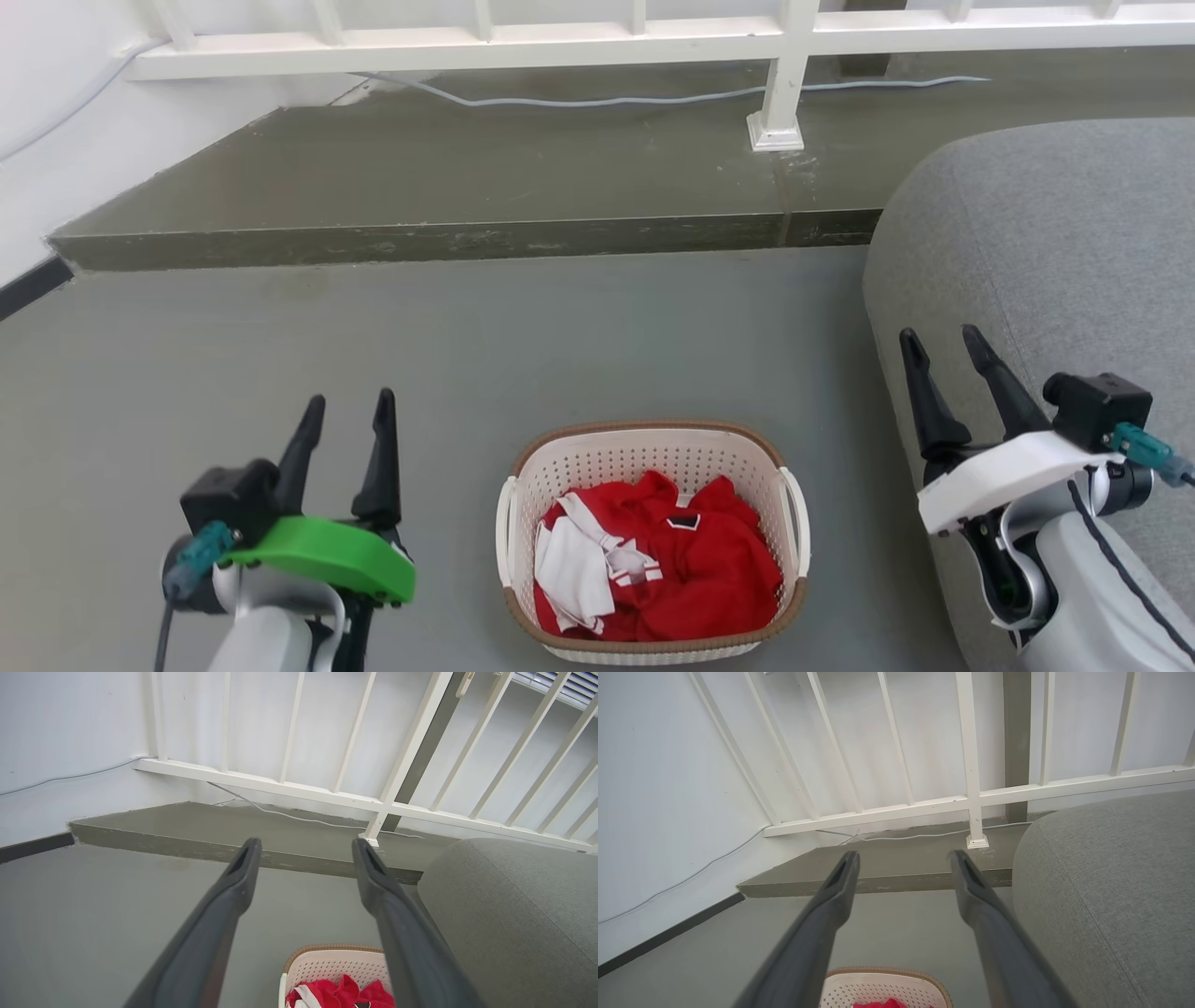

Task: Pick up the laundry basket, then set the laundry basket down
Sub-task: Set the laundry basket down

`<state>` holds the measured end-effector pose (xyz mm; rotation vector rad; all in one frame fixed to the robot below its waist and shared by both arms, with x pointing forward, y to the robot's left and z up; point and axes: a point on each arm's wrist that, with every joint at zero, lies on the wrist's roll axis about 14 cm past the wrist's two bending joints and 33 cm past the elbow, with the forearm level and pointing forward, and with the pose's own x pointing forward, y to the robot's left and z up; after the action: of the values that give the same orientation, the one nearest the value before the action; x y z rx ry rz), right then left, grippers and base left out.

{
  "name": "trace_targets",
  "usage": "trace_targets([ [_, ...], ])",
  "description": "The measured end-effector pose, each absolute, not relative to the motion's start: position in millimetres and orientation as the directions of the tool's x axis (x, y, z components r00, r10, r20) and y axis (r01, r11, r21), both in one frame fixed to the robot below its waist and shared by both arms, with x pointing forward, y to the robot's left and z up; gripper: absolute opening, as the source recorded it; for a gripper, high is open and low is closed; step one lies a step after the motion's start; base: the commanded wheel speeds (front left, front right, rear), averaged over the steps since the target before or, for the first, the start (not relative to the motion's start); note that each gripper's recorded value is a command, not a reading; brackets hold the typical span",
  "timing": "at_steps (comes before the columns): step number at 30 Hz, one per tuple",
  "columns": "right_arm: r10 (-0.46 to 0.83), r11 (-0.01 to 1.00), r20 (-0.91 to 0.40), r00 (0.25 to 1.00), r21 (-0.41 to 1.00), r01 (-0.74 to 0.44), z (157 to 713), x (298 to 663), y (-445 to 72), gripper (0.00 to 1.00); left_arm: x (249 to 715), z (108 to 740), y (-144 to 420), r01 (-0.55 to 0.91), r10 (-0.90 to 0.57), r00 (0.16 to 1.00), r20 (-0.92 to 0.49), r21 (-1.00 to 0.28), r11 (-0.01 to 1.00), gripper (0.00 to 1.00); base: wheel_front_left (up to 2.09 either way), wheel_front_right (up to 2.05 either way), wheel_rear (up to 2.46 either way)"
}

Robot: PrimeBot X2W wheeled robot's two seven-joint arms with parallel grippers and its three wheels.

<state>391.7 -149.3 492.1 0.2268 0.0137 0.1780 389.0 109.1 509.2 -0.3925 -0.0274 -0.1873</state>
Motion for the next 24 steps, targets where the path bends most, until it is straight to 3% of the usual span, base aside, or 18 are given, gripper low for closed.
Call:
trace_targets([
  [24, 0.16, 0.962, 0.002, 0.987, 0.224, -0.157, 486.5, 376.2, -149.8, 1.0, 372.8, 511.0, 110.4, 0.197, -0.178, 0.98, 0.085, -0.369, 0.908, 1.0, 0.0, 0.0, 0.0],
])
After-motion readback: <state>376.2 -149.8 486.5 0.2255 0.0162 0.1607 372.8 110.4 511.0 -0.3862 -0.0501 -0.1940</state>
